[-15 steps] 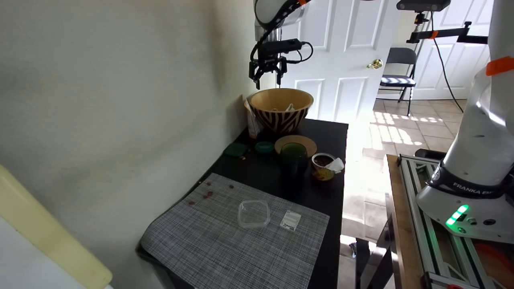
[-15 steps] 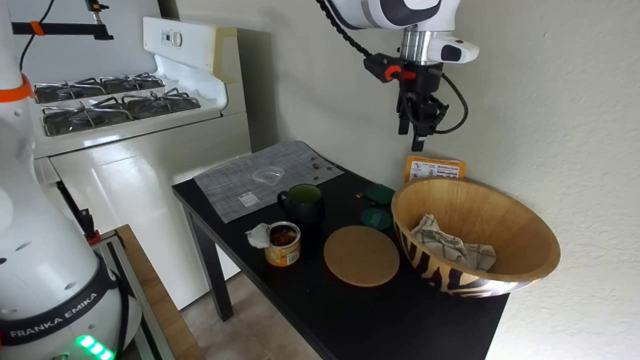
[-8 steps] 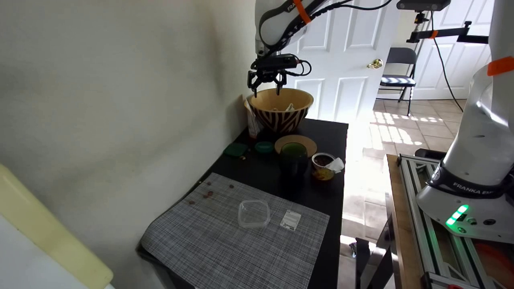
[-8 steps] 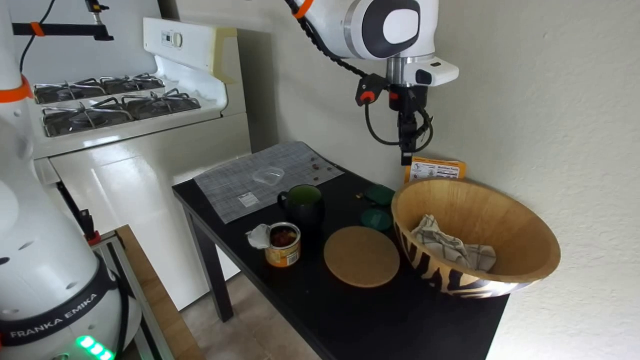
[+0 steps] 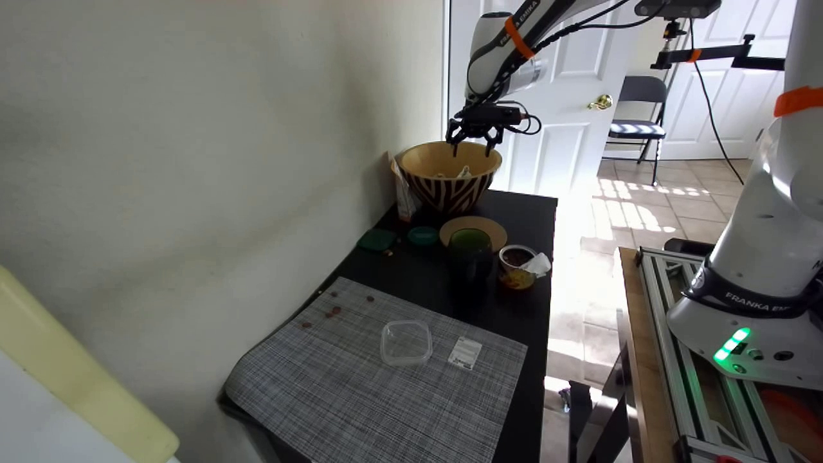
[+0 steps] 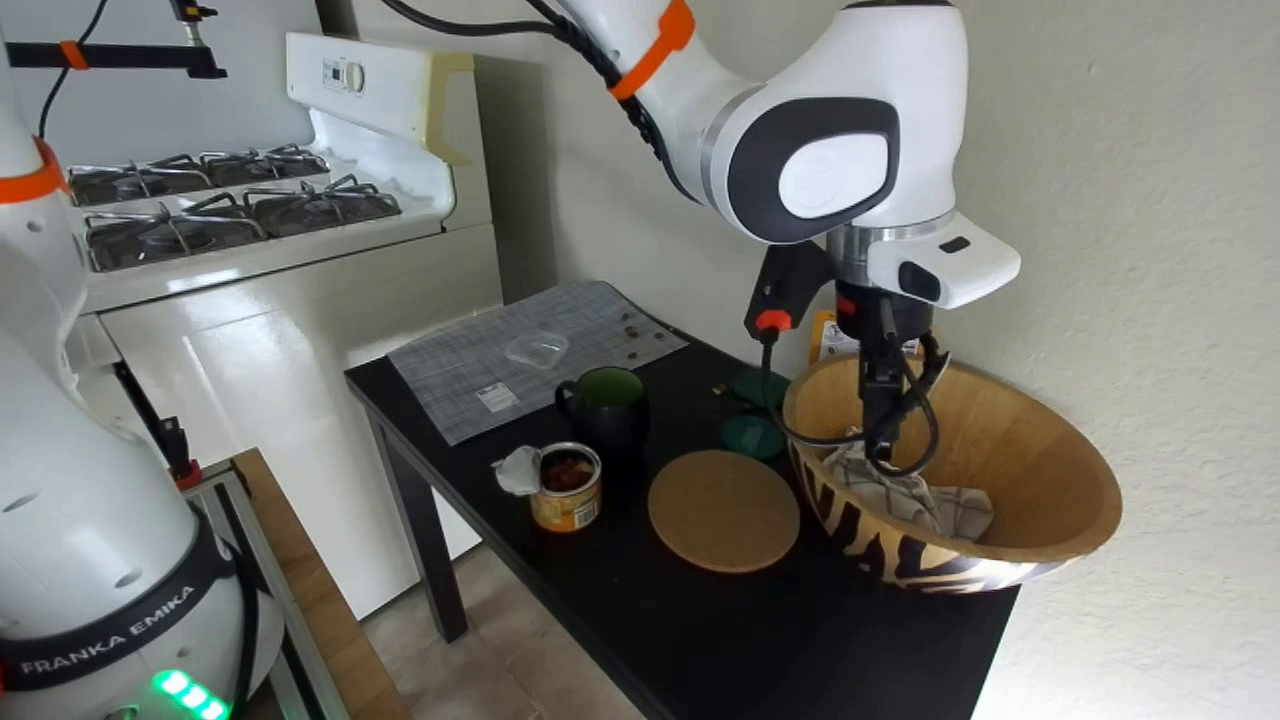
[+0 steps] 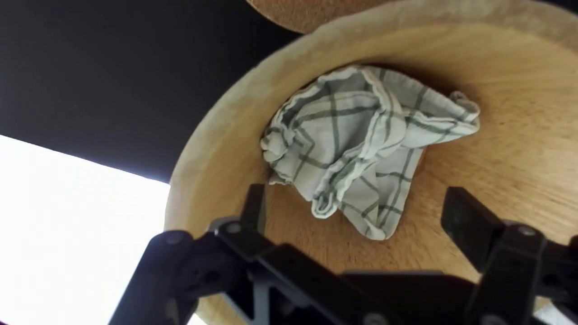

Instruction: Put the orange packet in the bowl

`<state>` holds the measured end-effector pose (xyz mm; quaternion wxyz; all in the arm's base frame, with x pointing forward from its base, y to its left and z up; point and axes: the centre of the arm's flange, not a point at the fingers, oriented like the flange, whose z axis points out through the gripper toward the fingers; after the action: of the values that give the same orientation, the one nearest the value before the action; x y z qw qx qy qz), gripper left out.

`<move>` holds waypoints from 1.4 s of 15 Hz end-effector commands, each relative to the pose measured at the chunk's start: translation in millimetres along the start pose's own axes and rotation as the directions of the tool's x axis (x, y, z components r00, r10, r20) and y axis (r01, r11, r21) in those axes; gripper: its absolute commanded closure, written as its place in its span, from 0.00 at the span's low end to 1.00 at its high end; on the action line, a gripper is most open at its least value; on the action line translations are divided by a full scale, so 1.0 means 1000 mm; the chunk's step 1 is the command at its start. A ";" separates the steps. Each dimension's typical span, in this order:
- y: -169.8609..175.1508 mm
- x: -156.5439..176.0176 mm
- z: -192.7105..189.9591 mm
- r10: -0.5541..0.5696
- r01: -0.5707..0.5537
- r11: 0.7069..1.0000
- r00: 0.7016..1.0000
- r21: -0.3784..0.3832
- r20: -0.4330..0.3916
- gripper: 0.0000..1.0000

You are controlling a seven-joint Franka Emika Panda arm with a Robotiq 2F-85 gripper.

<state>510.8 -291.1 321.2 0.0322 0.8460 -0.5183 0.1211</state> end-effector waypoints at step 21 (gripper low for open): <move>-0.038 -0.123 -0.050 0.007 -0.010 0.994 1.000 0.105 0.030 0.00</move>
<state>506.5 -209.7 324.8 0.0053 0.8555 -0.5044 0.1169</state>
